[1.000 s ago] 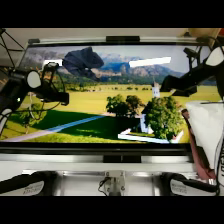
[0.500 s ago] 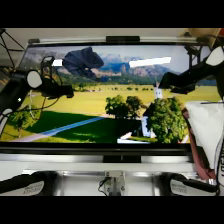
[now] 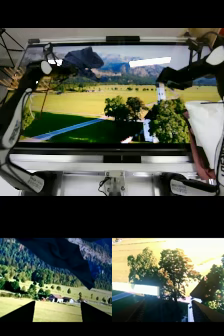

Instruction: Fold the shirts.

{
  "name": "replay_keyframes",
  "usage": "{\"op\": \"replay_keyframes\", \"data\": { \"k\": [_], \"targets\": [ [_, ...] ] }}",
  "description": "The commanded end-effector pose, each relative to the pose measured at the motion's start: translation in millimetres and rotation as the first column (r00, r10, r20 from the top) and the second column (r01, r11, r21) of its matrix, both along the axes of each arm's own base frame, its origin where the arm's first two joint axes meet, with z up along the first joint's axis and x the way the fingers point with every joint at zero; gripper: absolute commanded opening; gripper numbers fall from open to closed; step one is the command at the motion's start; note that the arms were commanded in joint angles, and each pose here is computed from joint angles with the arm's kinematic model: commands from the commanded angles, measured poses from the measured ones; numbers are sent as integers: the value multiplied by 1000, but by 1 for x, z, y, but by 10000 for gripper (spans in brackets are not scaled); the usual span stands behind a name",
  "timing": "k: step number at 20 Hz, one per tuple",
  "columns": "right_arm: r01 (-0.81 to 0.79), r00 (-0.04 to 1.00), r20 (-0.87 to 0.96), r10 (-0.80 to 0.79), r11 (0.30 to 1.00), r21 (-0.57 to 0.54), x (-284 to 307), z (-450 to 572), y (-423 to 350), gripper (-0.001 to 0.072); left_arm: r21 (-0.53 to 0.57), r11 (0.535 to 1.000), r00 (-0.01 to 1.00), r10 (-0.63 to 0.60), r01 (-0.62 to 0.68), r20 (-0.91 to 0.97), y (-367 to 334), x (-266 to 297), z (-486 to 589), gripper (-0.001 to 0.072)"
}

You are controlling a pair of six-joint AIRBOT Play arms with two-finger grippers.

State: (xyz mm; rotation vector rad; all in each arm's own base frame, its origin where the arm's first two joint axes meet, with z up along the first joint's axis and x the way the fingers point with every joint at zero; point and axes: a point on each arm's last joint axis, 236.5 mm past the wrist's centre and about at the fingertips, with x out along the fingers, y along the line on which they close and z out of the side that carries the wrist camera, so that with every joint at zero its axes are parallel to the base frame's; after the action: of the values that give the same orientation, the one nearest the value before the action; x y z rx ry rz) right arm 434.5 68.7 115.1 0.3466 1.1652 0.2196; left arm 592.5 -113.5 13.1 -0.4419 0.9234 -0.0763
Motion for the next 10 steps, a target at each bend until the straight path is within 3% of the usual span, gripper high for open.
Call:
{"op": "replay_keyframes", "data": {
  "k": [1, 4, 9, 10],
  "targets": [
    [-14, 1000, 23, 14, 999, 29, 4, 5, 8, 682, -293, 952, 995, 70, -88, -72, -7, 54, -51, 670],
    [-15, 1000, 20, 15, 999, 29, 3, 4, 8, 682, -382, 912, 989, 130, -146, -67, -9, 74, -73, 669],
    [-16, 1000, 20, 15, 999, 36, 3, 5, 9, 682, -395, 901, 976, 215, -181, 44, -11, 100, -75, 655],
    [-16, 1000, 21, 16, 999, 37, 3, 5, 9, 681, -398, 899, 970, 233, -185, 76, -12, 106, -70, 582]
  ]
}}
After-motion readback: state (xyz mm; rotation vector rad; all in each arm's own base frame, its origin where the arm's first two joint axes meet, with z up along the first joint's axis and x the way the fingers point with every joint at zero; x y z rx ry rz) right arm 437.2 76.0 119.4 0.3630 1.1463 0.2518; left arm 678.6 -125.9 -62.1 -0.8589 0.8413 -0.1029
